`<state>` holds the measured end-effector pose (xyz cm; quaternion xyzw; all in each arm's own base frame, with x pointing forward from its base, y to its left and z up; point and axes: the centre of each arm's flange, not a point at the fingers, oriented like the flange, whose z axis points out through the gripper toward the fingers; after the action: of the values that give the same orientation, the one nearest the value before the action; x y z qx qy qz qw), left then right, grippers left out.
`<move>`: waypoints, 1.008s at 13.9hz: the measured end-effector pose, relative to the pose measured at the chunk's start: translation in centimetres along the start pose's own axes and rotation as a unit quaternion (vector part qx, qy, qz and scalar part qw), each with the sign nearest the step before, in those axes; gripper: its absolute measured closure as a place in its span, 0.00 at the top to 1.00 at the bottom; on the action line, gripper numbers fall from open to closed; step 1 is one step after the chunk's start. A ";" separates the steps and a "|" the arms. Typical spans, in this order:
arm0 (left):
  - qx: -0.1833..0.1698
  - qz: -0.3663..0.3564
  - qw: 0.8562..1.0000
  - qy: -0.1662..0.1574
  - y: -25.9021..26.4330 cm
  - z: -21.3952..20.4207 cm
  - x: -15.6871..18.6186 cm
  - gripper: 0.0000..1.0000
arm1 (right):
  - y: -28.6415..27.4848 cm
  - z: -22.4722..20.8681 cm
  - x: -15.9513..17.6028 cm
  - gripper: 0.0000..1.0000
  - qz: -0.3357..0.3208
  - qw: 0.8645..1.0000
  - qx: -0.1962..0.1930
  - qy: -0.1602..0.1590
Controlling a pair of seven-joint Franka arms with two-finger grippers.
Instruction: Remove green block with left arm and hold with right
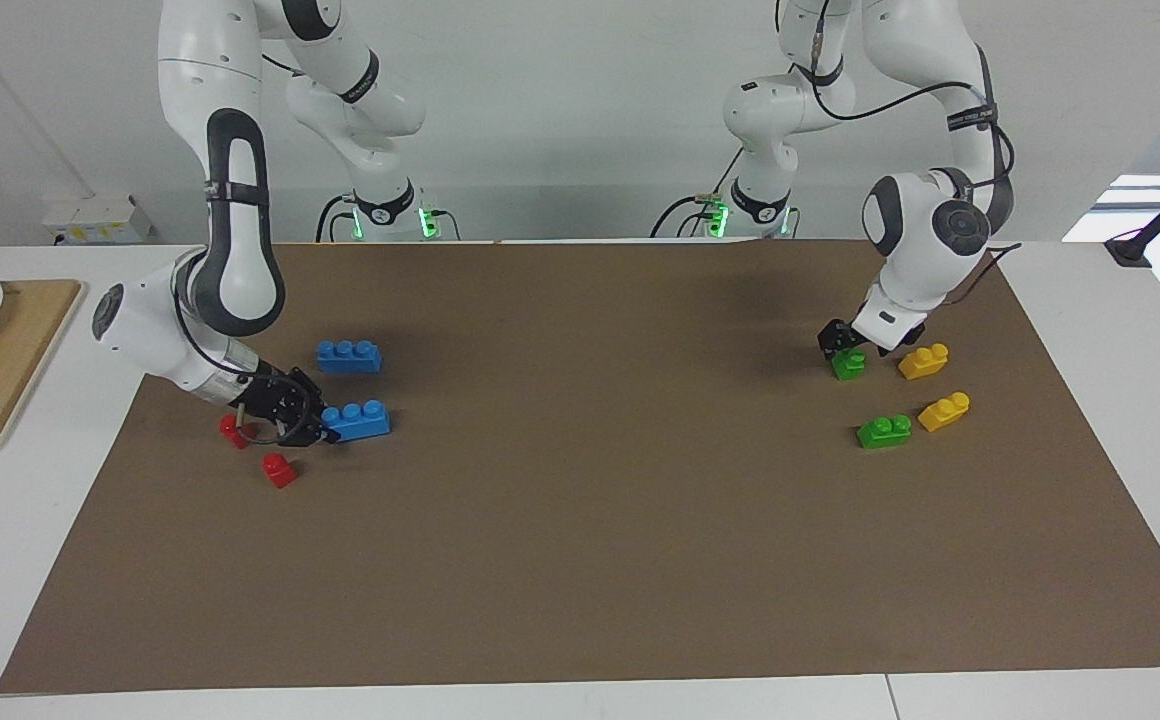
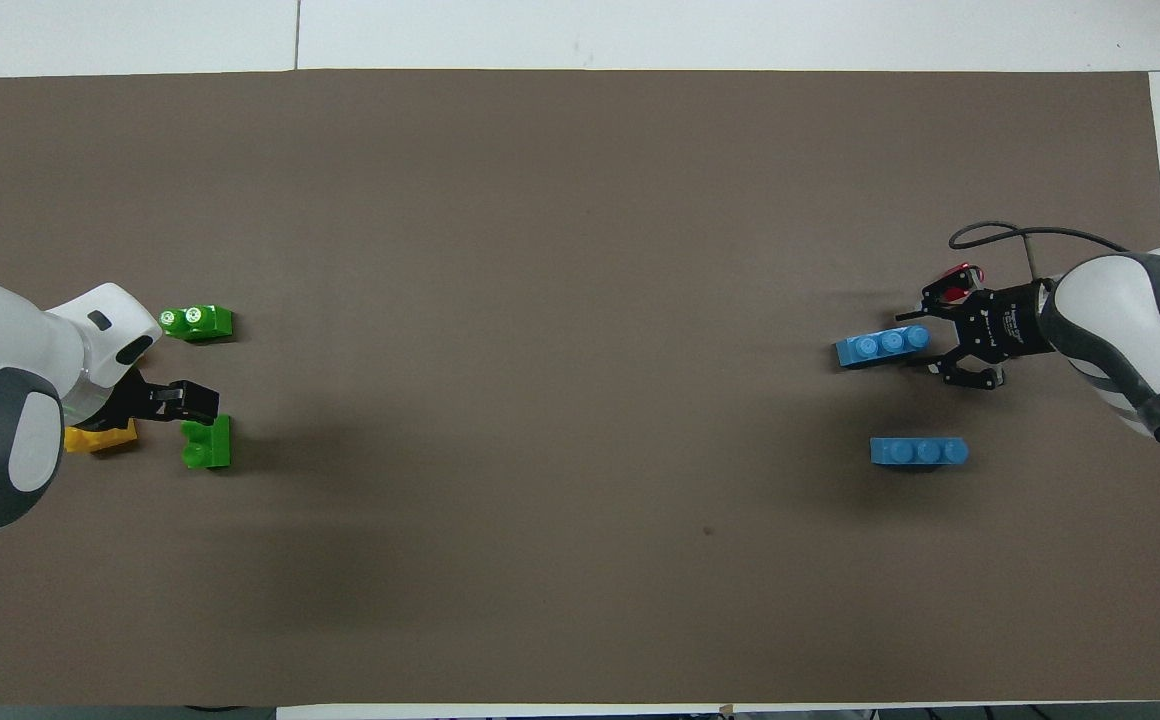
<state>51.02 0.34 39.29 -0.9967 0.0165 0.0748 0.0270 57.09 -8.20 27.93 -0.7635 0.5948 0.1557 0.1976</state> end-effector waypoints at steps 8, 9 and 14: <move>0.007 -0.004 0.999 0.035 0.2 -10.8 -0.6 1.00 | -1.6 -4.6 -3.0 0.80 0.000 1.000 0.006 -0.010; 0.004 -0.007 0.999 0.035 0.2 -12.2 -1.0 1.00 | -1.6 -5.2 -3.4 0.88 0.003 1.000 0.003 -0.007; -0.012 -0.005 1.000 0.019 0.8 -17.4 -1.2 1.00 | -2.4 -9.9 -6.0 0.90 -0.020 1.000 -0.010 0.021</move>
<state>52.42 -1.42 56.63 -0.9983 0.0111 0.0560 0.0154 57.97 -7.41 39.67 -0.7804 0.5816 0.1416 0.1806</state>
